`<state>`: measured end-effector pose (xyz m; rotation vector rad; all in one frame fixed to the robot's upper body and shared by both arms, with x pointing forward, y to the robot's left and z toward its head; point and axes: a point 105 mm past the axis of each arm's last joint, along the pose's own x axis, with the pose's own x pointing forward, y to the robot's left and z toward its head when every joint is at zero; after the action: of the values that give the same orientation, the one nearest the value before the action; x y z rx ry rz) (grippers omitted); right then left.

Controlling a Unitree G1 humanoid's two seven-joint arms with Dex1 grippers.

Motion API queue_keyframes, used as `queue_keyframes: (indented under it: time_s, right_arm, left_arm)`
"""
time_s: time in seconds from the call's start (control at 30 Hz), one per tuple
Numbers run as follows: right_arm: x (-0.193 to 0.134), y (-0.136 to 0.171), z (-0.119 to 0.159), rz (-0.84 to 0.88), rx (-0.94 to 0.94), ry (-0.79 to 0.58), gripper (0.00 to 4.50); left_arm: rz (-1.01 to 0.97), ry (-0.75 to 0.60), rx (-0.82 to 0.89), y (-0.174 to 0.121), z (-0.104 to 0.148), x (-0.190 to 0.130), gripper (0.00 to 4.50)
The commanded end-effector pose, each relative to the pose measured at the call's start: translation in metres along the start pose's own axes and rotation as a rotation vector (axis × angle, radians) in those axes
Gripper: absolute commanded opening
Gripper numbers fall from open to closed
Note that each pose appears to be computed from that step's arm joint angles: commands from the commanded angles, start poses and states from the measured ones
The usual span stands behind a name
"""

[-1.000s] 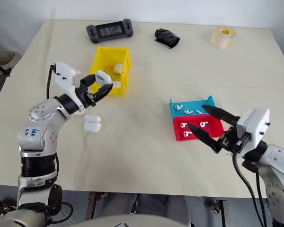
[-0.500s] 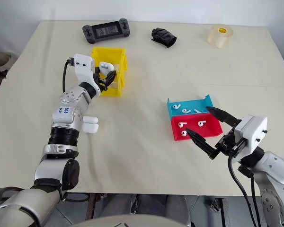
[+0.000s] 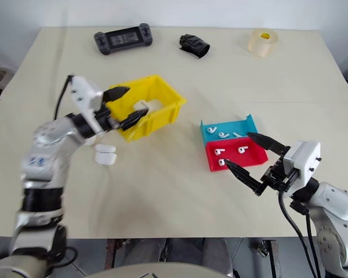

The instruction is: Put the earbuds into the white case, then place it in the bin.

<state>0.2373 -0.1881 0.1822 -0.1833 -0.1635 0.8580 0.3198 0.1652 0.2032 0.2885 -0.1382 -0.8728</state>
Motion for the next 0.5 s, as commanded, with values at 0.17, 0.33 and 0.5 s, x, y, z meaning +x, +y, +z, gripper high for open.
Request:
queue_keyframes:
  time_s: [0.17,0.33,0.5]
  right_arm:
    - [-0.002,-0.013,0.000,0.046,-0.031,-0.007,4.50]
    - [0.005,-0.013,-0.004,0.051,-0.028,-0.019,4.50]
    - [0.007,-0.016,-0.005,0.048,-0.034,-0.016,4.50]
  left_arm:
    - [0.094,0.069,0.105,0.016,-0.009,-0.075,4.49]
    - [0.186,0.002,0.072,0.016,-0.019,-0.059,4.49]
    - [0.298,-0.083,-0.021,0.023,-0.017,-0.027,4.49]
